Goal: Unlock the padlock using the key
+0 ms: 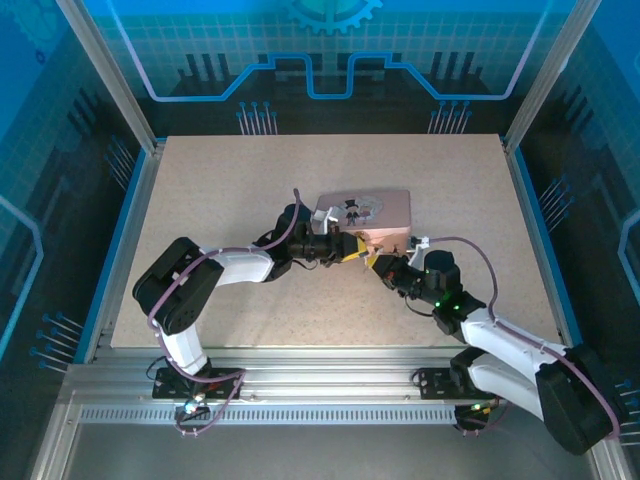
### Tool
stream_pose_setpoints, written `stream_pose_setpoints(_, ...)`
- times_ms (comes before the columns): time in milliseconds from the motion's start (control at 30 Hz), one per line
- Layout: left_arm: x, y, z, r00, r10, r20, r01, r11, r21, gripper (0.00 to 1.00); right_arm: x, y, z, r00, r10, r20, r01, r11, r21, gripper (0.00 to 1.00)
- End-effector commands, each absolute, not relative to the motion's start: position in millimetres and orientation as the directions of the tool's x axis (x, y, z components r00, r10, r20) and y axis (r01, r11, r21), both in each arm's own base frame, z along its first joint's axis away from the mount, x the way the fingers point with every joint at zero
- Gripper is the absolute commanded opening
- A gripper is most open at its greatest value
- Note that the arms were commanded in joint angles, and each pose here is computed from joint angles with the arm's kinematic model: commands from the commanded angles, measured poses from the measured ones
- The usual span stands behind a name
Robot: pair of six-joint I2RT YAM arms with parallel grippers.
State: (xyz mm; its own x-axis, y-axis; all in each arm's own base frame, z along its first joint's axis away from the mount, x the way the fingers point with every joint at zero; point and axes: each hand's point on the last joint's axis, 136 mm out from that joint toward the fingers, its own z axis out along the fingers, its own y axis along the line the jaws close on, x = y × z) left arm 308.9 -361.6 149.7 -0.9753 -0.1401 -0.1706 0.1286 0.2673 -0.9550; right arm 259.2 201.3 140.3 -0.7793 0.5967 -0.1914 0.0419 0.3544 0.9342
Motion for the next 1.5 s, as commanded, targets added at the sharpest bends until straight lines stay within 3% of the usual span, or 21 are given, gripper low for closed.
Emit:
stream_pose_setpoints(0,292.9,-374.3,166.0,-0.981,-0.064,-0.182,0.167,0.195,-0.967,0.00,266.0,200.3,137.7,-0.747,0.649,-0.144,0.083,0.307,0.948,0.00)
stream_pose_setpoints(267,283.7,-375.8,166.0,-0.983,-0.039,-0.179,0.170,0.176,-0.970,0.00,279.5,188.5,142.4,-0.663,0.746,-0.060,0.143,0.205,0.968,0.00)
stream_pose_setpoints(567,274.7,-383.3,172.9,-0.981,-0.001,-0.193,0.191,0.140,-0.972,0.00,292.0,178.7,152.9,-0.611,0.790,-0.055,0.169,0.198,0.965,0.00)
stream_pose_setpoints(867,268.9,-391.6,171.5,-0.982,0.018,-0.189,0.189,0.127,-0.974,0.00,312.3,199.8,177.3,-0.617,0.787,0.000,0.130,0.101,0.986,0.00)
stream_pose_setpoints(933,267.7,-391.2,170.7,-0.983,0.017,-0.184,0.185,0.130,-0.974,0.00,314.5,196.6,179.8,-0.598,0.801,-0.035,0.123,0.135,0.983,0.00)
stream_pose_setpoints(1267,287.7,-367.8,141.9,-0.988,-0.069,-0.141,0.119,0.257,-0.959,0.00,301.9,186.2,157.7,-0.636,0.766,-0.094,0.179,0.265,0.947,0.28)
stream_pose_setpoints(1467,298.3,-353.6,129.2,-0.982,-0.104,-0.161,0.108,0.390,-0.914,0.00,278.0,160.9,131.0,-0.662,0.736,-0.142,0.245,0.391,0.887,0.33)
